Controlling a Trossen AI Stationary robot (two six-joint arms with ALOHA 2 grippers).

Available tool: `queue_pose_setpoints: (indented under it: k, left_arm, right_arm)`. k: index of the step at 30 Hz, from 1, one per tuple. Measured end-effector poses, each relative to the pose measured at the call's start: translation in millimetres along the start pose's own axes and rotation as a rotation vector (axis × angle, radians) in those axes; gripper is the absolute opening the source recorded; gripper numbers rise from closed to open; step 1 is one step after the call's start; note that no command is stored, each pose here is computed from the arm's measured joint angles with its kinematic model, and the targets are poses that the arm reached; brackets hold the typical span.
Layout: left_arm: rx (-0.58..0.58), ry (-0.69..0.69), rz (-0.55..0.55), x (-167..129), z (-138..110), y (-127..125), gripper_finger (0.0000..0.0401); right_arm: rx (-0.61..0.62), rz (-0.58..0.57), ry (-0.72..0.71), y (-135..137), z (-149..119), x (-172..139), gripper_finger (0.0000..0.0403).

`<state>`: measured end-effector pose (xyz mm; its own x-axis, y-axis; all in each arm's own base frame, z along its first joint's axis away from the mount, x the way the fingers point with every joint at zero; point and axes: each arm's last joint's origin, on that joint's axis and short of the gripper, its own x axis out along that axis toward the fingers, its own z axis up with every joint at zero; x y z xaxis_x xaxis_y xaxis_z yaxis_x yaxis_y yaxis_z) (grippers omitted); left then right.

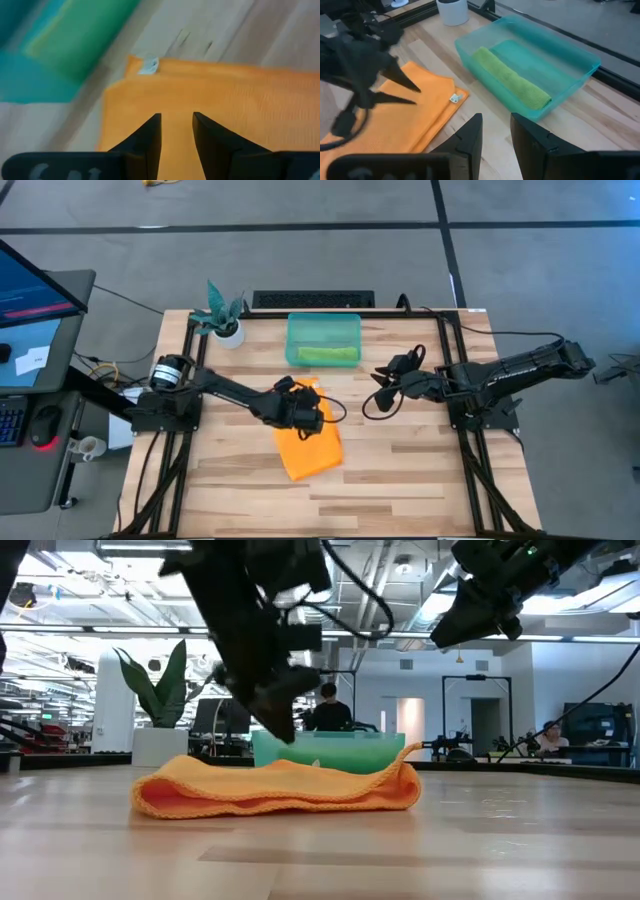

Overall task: Roll microfiber towels into tight, uniform cylinder then place into a basket
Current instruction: Fold the orange towel

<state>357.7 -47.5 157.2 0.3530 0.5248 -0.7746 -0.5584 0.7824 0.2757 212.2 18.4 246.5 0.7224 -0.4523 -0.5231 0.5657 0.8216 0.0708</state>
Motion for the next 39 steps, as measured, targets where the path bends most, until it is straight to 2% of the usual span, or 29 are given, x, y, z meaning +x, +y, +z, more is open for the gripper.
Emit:
queue_pose_setpoints:
  k: [5, 10, 15, 17, 20, 23, 30, 39]
  left_arm:
    - [-0.049, 0.042, -0.050, 24, -1, 2, 0.0103]
    - [-0.084, 0.049, -0.101, 34, 2, 0, 0.0103]
    - [-0.038, 0.051, -0.160, 42, 2, -6, 0.0103]
    - [0.013, 0.044, -0.228, 45, 3, -11, 0.0103]
    - [0.081, -0.030, -0.349, 53, 8, -25, 0.0103]
    - [0.114, -0.090, -0.385, 52, 12, -29, 0.0103]
    - [0.127, -0.178, -0.308, 23, 23, -20, 0.0103]
    - [0.133, -0.181, -0.095, -44, 15, 2, 0.0103]
  right_arm:
    - [-0.004, -0.003, 0.006, 0, -1, 0, 0.0123]
    - [0.001, 0.001, -0.001, 0, 0, 0, 0.0123]
    - [0.001, 0.001, -0.001, 0, 0, 0, 0.0123]
    - [0.004, 0.003, -0.005, 0, 0, 0, 0.0123]
    - [0.005, 0.004, -0.006, 0, 0, 0, 0.0123]
    - [0.004, 0.006, -0.002, 0, 0, 0, 0.0123]
    - [-0.006, 0.089, 0.056, 3, -3, -1, 0.0123]
    - [-0.047, 0.156, 0.093, 30, -17, 16, 0.0122]
